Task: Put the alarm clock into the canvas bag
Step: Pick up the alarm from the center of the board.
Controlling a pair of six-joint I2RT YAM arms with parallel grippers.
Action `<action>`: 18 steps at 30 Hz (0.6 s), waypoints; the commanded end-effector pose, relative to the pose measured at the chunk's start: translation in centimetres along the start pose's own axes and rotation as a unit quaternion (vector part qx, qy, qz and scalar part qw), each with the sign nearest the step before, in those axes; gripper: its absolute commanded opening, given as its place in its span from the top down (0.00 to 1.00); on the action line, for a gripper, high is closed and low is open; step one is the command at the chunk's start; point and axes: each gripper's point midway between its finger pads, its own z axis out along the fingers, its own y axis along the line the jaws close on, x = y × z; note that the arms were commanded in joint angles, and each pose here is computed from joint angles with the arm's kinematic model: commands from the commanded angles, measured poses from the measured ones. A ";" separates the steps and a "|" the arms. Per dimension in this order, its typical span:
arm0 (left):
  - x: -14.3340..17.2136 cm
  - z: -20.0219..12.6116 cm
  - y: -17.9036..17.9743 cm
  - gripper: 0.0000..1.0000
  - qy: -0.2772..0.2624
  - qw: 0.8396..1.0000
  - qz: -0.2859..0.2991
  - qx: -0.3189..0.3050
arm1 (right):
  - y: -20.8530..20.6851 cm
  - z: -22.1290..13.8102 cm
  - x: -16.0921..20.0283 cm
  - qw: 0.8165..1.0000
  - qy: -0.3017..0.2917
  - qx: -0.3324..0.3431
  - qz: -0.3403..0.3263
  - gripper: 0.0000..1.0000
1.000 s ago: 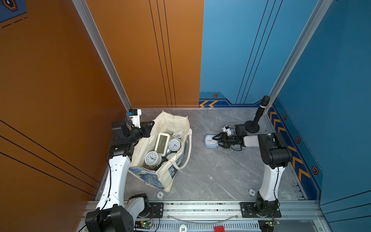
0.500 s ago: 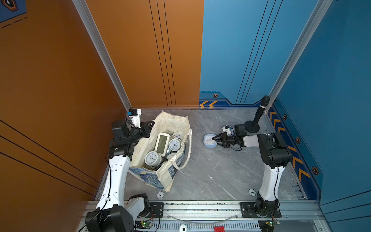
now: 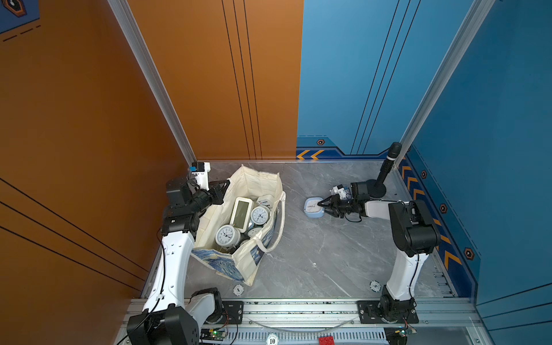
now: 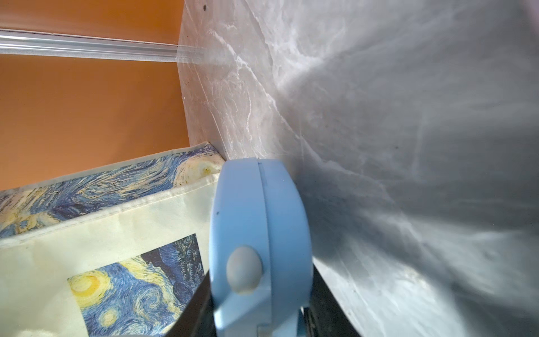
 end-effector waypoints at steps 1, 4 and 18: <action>-1.0 -0.6 -0.7 1.00 -0.023 0.999 0.023 0.004 | 2.6 -1.6 -0.5 0.999 -0.015 0.000 -0.029 0.72; -1.1 -0.6 -0.7 1.00 -0.023 0.999 0.024 0.004 | 4.1 -2.6 -0.6 0.998 -0.023 0.011 -0.052 0.74; -1.1 -0.6 -0.7 1.00 -0.023 0.999 0.023 0.006 | 15.3 -7.5 0.7 0.970 -0.059 0.053 -0.230 0.73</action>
